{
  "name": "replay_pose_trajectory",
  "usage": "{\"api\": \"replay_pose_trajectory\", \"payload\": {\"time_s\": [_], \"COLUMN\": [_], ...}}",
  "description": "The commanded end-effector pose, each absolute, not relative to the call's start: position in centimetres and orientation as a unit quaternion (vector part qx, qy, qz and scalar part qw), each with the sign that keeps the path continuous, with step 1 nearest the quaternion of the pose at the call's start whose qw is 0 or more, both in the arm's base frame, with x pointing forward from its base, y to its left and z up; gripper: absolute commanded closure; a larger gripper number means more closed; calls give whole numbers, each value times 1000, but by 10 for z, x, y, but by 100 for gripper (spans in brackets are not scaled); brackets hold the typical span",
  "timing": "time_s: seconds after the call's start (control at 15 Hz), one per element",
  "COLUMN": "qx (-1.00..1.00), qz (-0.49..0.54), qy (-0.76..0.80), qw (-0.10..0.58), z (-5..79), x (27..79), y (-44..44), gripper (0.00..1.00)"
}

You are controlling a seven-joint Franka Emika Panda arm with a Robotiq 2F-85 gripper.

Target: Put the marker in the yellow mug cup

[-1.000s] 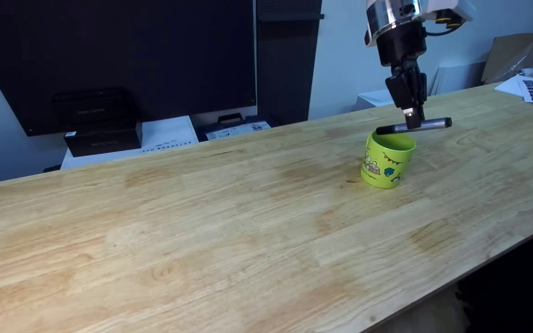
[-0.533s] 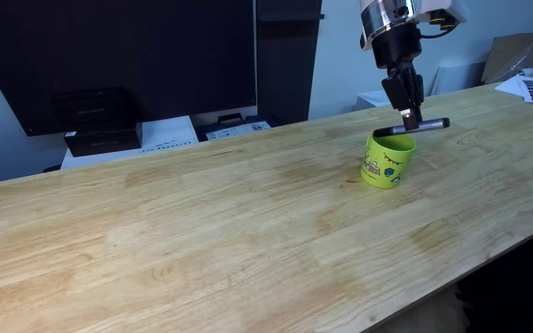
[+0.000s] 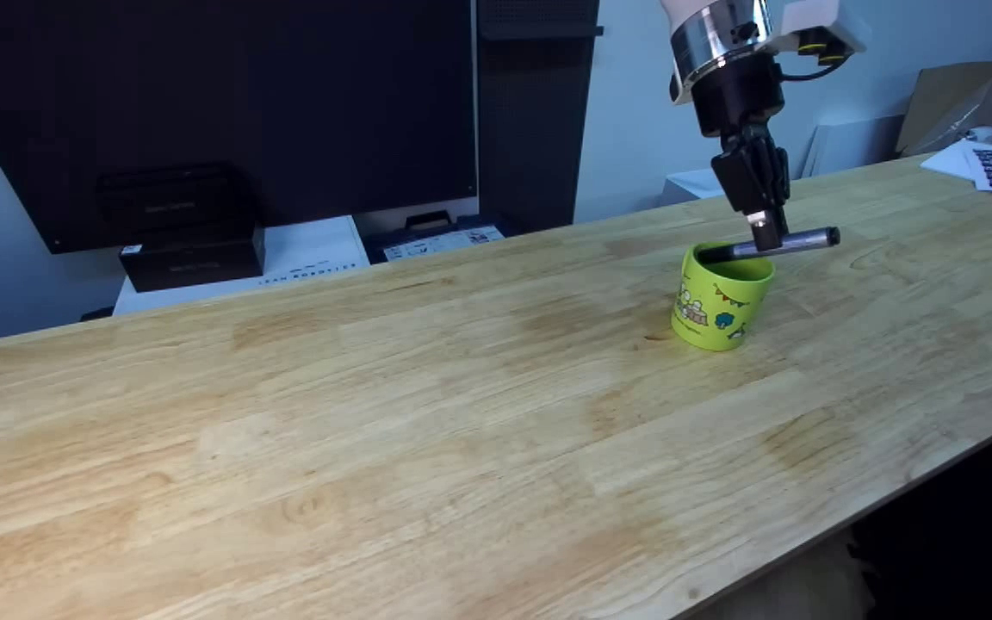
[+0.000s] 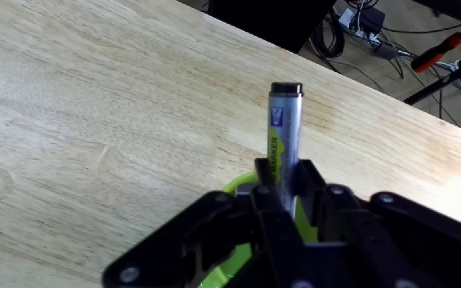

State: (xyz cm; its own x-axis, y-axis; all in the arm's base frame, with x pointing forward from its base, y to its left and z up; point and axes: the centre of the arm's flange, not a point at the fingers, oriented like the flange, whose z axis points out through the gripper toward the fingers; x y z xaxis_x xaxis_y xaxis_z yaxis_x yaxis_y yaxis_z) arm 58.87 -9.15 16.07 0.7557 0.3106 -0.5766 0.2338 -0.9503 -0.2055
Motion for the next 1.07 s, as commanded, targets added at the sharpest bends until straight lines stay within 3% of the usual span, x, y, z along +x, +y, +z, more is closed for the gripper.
{"api": "replay_pose_trajectory", "payload": {"time_s": [0.0, 0.07, 0.6, 1.0], "qx": [-931, -931, -937, -959], "qz": [328, 330, 312, 232], "qy": [-142, -143, -146, -161], "qw": [69, 69, 56, 8], "z": [161, 161, 185, 197], "x": [598, 597, 598, 605], "y": [-94, -94, -87, -86], "gripper": [54, 53, 2, 0]}}
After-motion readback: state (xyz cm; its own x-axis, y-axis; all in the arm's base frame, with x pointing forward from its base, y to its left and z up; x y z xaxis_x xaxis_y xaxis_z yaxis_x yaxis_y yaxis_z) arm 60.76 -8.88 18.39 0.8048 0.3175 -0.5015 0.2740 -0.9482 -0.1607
